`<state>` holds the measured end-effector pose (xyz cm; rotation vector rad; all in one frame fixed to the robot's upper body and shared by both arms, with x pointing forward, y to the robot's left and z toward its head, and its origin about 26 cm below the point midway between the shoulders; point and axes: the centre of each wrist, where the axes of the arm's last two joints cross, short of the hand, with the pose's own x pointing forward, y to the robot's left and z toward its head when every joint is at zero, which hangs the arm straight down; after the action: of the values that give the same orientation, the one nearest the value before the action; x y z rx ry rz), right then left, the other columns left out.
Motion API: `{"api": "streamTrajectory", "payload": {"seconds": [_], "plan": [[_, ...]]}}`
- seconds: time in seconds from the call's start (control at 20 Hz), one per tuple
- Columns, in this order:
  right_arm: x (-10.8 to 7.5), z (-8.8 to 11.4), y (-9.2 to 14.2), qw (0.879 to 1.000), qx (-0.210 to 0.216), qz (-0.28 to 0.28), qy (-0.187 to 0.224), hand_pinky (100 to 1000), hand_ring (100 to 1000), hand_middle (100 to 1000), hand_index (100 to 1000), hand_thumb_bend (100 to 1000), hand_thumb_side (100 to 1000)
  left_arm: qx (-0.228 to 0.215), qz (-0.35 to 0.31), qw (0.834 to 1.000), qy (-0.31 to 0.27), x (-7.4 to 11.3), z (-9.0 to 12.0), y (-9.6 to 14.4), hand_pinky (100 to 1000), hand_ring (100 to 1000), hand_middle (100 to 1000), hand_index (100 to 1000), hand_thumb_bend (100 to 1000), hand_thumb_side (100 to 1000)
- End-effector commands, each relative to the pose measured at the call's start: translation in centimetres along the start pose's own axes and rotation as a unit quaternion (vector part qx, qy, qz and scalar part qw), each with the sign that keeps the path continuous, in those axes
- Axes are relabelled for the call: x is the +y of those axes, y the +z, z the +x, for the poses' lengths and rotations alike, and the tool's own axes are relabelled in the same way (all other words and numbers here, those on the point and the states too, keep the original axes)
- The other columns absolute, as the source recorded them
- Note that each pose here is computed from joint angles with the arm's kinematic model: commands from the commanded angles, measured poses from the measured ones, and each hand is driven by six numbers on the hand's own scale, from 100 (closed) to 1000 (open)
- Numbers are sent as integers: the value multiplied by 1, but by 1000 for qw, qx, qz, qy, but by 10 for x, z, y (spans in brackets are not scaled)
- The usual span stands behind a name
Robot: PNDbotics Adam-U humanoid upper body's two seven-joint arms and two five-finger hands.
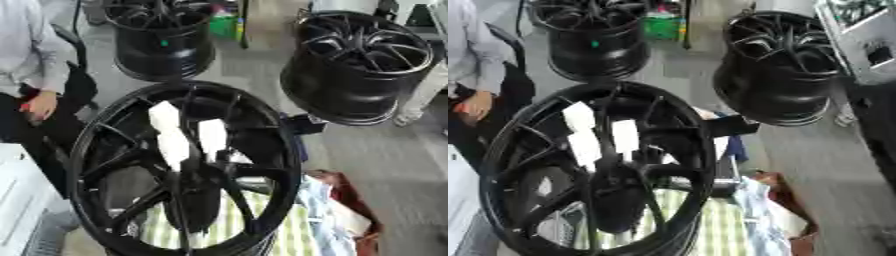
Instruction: Pull the pin out of the wheel hub.
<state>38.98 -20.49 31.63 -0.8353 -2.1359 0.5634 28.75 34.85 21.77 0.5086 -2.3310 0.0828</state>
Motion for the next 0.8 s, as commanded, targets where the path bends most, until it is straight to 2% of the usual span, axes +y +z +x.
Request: {"api": "streamTrajectory", "payload": {"seconds": [0.05,0.4,0.55,0.7,0.8], "plan": [[-11,7,-4,1000,-15,-15,7,740,746,688,795,216,557,-14,-1,1000,-6,4,6,-6,821,837,754,822,523,525],[-11,6,-4,1000,-13,-13,8,740,747,689,795,221,557,-14,-1,1000,-6,4,6,-6,821,837,754,821,523,526],[-10,9,-7,1000,-17,5,15,745,752,696,801,223,565,-13,-2,1000,-6,4,6,-6,821,837,754,821,522,526],[-6,17,-15,997,-20,67,36,759,769,716,812,215,591,-13,-5,1000,-7,3,6,-6,821,837,754,822,522,526],[-4,23,-24,990,-20,131,57,772,778,728,819,214,593,-13,-8,1000,-8,3,6,-6,821,837,754,821,522,526]]}}
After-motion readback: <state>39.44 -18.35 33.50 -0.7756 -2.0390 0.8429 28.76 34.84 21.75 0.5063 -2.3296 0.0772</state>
